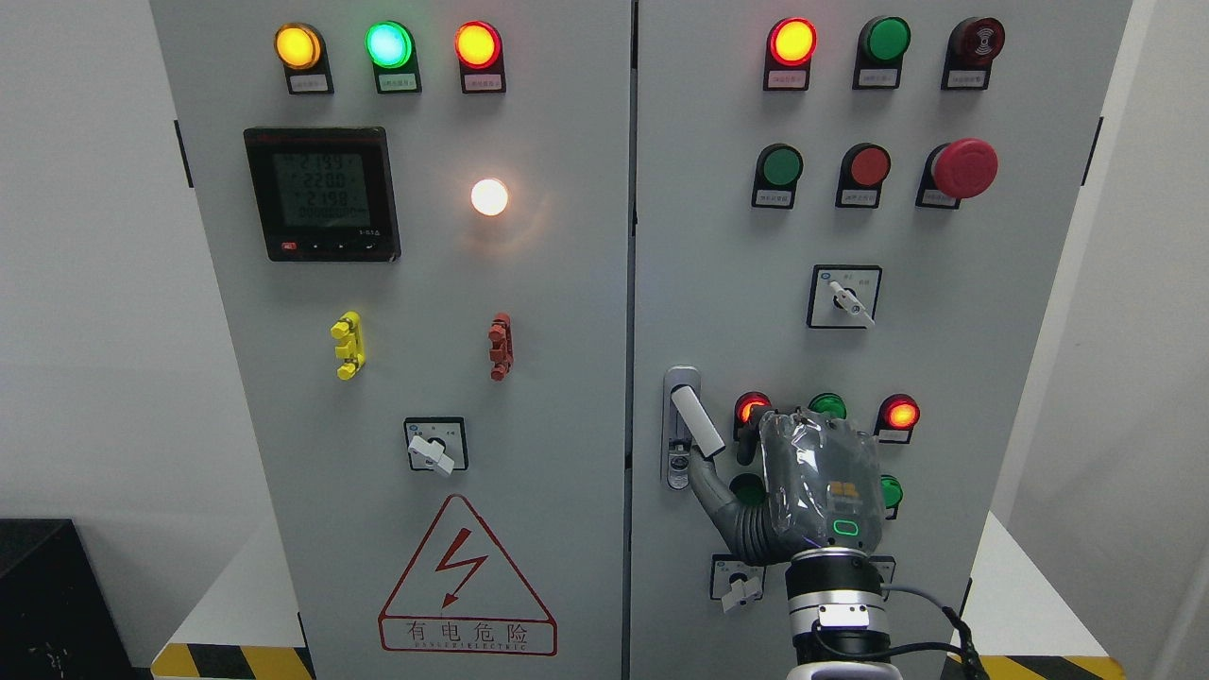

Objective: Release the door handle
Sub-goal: 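Rotate the grasped handle sideways to horizontal with the right hand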

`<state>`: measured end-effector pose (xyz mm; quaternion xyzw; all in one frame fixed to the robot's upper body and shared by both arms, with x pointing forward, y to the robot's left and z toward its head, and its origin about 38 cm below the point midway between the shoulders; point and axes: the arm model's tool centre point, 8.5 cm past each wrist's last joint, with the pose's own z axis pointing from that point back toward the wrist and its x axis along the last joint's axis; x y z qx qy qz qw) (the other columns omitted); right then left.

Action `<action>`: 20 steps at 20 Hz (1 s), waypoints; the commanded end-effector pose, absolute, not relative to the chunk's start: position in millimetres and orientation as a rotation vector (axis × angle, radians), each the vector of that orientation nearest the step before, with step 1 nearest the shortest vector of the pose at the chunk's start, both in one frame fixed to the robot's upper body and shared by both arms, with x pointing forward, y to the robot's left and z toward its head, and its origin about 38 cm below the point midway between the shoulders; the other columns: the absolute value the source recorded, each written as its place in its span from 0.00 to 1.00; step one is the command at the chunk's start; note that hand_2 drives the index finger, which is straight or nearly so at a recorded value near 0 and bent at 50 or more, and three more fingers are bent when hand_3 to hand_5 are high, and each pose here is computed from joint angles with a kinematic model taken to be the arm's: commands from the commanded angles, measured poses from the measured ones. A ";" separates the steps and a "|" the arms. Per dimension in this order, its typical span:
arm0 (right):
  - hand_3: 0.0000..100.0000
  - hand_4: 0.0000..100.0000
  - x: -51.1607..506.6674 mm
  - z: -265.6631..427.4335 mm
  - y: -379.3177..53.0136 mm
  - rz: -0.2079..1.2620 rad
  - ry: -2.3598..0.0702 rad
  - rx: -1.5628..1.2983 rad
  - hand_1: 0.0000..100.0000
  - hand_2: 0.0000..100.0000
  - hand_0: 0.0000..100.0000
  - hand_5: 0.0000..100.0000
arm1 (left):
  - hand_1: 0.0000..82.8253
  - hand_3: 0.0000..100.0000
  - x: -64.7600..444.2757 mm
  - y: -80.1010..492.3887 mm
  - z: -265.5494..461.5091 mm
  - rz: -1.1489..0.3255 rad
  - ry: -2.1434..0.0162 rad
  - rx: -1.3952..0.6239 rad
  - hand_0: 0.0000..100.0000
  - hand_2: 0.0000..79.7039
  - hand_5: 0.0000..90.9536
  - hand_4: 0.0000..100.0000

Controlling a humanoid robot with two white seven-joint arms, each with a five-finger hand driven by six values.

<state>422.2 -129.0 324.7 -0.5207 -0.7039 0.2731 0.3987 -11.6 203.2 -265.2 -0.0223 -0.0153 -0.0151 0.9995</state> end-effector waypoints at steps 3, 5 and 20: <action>0.94 0.77 421.3 327.9 -131.8 0.682 -1.786 -1.325 0.39 0.70 0.42 0.73 | 0.00 0.11 -11.6 202.9 -265.2 -0.030 -0.030 -0.046 0.00 0.05 0.00 0.00; 0.93 0.77 421.0 328.4 -131.9 0.679 -1.788 -1.326 0.40 0.70 0.42 0.73 | 0.00 0.11 -11.8 202.9 -265.2 -0.030 -0.029 -0.046 0.00 0.05 0.00 0.00; 0.93 0.77 420.0 332.6 -136.3 0.666 -1.793 -1.330 0.39 0.70 0.43 0.73 | 0.00 0.11 -11.6 202.9 -265.2 -0.030 -0.030 -0.046 0.00 0.05 0.00 0.01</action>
